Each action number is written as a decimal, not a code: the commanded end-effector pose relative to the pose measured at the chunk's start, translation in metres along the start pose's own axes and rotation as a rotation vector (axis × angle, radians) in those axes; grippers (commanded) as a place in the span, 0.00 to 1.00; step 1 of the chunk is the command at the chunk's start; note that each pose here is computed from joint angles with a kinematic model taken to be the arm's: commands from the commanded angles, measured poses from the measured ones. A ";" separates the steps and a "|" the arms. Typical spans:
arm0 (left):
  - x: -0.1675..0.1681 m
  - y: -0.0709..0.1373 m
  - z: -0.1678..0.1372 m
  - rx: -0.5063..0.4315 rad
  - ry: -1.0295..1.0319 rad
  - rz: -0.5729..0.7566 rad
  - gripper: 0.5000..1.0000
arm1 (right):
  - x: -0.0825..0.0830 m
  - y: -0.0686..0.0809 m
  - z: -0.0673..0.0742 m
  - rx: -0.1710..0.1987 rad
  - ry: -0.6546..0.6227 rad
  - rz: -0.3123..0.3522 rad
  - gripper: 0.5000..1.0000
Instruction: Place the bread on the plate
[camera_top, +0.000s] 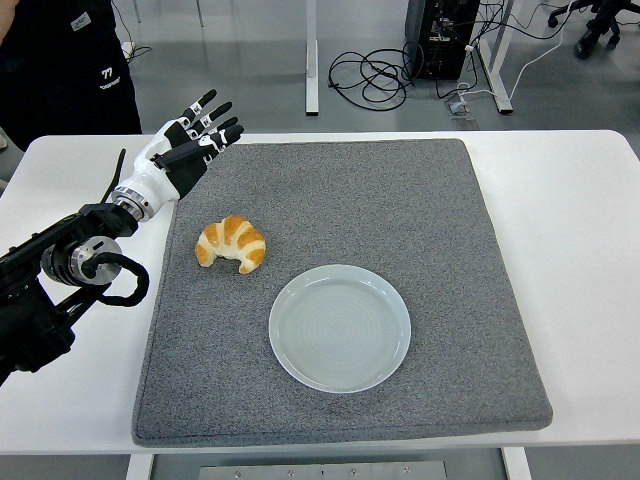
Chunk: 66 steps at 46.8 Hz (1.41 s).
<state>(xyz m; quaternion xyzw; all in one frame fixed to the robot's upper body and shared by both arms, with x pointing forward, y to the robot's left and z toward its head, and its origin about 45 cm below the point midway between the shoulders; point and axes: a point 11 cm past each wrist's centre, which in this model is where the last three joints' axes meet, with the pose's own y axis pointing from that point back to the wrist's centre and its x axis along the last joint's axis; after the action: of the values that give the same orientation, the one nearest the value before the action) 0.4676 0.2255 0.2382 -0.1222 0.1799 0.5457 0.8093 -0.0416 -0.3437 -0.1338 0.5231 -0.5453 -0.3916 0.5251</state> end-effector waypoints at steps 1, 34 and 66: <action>-0.001 0.001 0.004 -0.056 -0.005 -0.003 0.93 | 0.000 0.000 0.000 0.000 0.000 0.000 1.00; 0.006 0.005 0.006 -0.103 -0.012 0.029 0.93 | 0.000 0.000 0.000 0.000 0.000 0.000 1.00; 0.000 0.001 0.056 -0.025 -0.400 -0.062 0.88 | 0.000 0.000 0.000 0.000 -0.002 -0.001 1.00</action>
<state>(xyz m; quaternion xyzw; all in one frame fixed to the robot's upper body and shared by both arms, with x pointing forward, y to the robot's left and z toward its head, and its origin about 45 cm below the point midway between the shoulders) 0.4723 0.2482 0.2796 -0.0453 0.0268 0.5429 0.8382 -0.0415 -0.3432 -0.1338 0.5234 -0.5450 -0.3919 0.5248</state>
